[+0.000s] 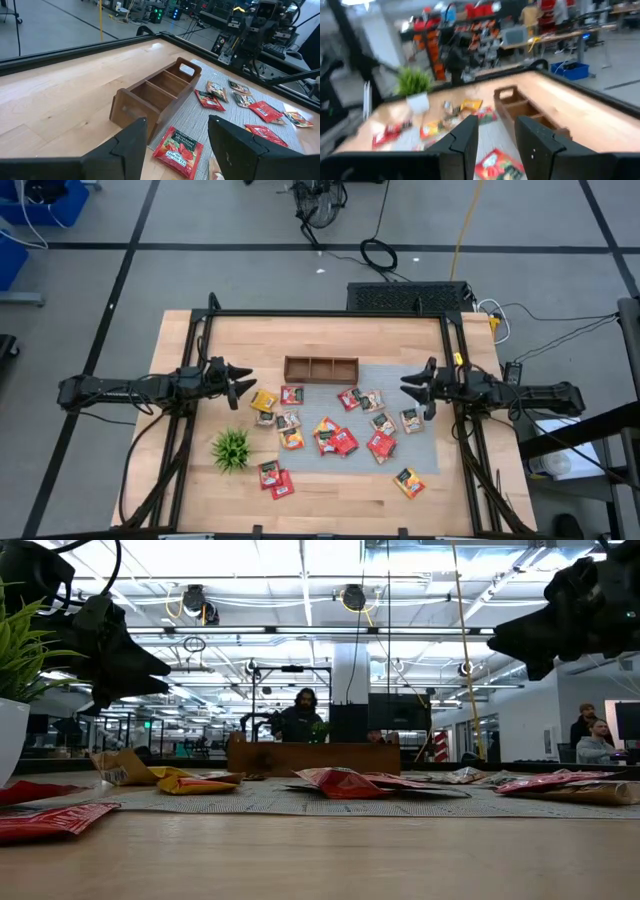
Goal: Pick & Place Tea
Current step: Put the red tea bag into the right section of the wooden organizer
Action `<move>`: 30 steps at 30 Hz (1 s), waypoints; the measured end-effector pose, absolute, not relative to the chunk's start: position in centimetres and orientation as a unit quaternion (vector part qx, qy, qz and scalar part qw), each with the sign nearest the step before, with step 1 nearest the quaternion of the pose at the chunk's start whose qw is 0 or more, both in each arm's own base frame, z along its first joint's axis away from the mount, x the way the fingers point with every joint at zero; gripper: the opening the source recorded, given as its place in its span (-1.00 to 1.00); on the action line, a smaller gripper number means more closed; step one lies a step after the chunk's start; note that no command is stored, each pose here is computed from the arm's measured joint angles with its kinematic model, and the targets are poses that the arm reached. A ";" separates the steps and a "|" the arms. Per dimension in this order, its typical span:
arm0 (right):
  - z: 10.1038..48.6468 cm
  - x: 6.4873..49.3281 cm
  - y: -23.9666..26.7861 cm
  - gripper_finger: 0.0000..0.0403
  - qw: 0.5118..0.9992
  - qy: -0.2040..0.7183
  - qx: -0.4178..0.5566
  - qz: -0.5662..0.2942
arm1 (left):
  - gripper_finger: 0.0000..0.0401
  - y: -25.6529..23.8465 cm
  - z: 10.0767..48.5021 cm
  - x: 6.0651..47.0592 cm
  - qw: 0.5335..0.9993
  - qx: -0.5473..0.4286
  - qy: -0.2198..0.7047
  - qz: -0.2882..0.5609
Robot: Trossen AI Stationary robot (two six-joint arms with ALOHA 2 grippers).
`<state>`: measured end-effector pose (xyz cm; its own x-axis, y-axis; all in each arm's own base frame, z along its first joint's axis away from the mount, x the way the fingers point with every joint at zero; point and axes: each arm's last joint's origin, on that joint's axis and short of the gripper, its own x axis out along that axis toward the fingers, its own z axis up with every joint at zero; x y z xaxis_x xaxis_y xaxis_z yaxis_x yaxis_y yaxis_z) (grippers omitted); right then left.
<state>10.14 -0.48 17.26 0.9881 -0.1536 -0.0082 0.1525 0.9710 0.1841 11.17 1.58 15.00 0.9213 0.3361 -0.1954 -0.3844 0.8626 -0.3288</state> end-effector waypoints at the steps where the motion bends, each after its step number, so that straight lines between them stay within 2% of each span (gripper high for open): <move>1: 17.9 10.1 -0.4 -0.43 0.994 -0.010 0.089 -0.069 | 0.06 1.6 15.0 11.2 0.963 -0.184 0.066 0.187; 4: 19.4 10.0 -0.3 -0.43 0.995 -0.031 0.085 -0.036 | 0.06 1.6 15.0 11.2 0.963 -0.184 0.066 0.187; 13: 21.4 10.4 0.3 -0.41 0.992 -0.005 0.111 0.067 | 0.06 1.6 15.0 11.2 0.963 -0.184 0.066 0.187; 24: 25.6 10.9 0.4 0.03 0.992 -0.034 0.094 0.082 | 0.06 1.6 15.0 11.2 0.963 -0.184 0.066 0.187; 30: 30.1 11.0 0.4 0.09 0.991 -0.054 0.093 0.084 | 0.06 1.6 15.0 11.2 0.963 -0.184 0.066 0.187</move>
<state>11.05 0.42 30.14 0.9800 0.1566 0.1226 -0.1766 0.9687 0.1744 11.17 1.58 15.00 0.9214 0.3359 -0.1954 -0.3842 0.8627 -0.3289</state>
